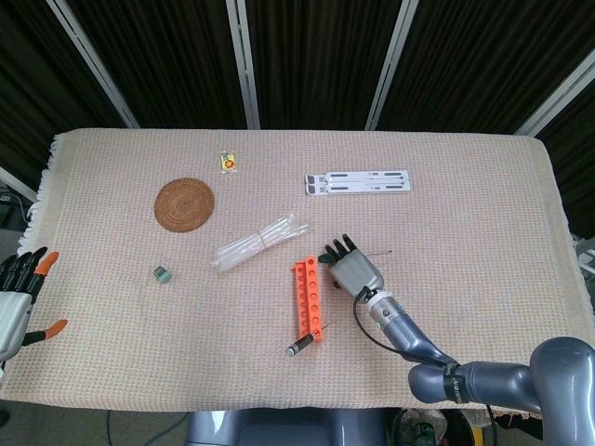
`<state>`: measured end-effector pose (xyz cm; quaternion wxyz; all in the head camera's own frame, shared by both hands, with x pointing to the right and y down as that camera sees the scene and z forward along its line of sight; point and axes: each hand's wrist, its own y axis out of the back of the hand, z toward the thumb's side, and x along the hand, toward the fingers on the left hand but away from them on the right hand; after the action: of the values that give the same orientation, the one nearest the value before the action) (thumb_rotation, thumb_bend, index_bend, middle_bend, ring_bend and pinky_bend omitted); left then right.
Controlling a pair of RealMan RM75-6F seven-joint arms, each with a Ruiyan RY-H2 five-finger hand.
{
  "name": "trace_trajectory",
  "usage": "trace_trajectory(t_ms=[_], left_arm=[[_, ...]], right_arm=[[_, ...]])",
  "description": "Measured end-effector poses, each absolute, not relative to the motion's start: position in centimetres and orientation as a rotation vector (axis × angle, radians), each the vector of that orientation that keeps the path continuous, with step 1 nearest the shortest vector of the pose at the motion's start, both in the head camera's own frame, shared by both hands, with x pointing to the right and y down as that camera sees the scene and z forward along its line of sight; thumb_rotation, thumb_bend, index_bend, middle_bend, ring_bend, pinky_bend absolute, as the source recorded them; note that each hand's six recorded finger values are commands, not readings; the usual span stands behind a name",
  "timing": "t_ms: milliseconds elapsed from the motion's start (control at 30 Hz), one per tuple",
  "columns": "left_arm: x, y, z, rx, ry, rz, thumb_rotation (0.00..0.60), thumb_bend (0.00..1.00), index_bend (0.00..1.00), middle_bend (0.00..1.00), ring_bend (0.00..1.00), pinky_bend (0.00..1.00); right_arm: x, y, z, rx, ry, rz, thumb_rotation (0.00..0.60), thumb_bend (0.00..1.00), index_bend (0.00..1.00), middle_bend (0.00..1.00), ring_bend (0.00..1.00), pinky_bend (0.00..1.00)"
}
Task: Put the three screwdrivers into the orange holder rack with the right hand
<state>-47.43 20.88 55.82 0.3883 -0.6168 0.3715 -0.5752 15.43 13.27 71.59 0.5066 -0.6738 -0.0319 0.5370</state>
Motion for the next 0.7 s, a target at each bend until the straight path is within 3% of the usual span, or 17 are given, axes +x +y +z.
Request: trace_trajectory(t_ms=[467, 700], left_arm=[[-47.54, 20.89, 55.89, -1.568, 0.948, -1.466, 0.600, 0.06, 0.00, 0.00, 0.00, 0.00], [-47.55, 20.91, 55.96, -1.570, 0.948, -1.467, 0.600, 0.06, 0.00, 0.00, 0.00, 0.00]], right_arm=[[15.37, 13.56, 72.29, -1.640, -0.075, 1.302, 0.600, 0.22, 0.47, 0.07, 0.00, 0.00], [15.41, 13.64, 72.52, -1.662, -0.085, 1.304, 0.600, 0.33, 0.53, 0.10, 0.00, 0.00]])
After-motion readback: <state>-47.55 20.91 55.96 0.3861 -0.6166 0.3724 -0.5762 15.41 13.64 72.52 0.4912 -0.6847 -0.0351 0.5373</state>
